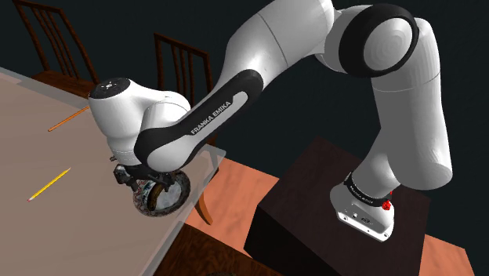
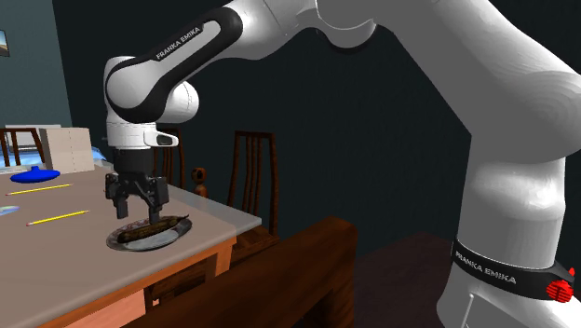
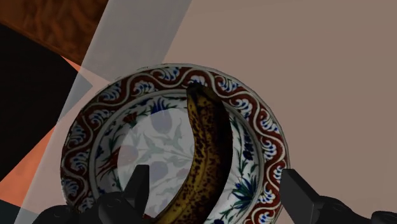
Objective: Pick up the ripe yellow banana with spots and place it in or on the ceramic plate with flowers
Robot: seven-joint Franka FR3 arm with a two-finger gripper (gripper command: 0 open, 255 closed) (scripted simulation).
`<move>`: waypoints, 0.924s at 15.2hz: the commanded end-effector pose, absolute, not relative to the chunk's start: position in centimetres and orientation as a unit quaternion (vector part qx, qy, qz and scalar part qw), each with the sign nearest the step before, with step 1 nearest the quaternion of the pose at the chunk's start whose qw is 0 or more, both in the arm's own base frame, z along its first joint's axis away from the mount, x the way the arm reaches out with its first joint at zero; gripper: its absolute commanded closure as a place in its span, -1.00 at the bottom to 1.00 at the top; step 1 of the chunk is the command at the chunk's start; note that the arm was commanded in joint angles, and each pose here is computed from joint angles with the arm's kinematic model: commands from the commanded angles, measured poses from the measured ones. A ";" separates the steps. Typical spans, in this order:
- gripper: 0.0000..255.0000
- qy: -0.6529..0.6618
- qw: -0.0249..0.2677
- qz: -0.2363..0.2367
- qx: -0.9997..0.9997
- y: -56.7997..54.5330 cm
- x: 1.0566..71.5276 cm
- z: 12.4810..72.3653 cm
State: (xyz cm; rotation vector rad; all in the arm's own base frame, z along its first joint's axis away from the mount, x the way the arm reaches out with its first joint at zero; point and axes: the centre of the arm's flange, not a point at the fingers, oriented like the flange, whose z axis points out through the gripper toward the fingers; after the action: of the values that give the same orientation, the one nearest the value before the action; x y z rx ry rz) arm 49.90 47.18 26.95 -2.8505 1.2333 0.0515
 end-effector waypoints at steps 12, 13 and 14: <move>-1.00 0.397 0.018 0.017 -0.918 47.0 50.0 31.9; -1.00 0.397 0.018 0.017 -0.918 47.0 50.0 31.9; -1.00 0.397 0.018 0.017 -0.918 47.0 50.0 31.9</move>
State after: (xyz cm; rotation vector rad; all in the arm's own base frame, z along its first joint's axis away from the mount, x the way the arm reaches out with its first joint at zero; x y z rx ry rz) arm 49.98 46.95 31.94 -2.8505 1.2333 0.0514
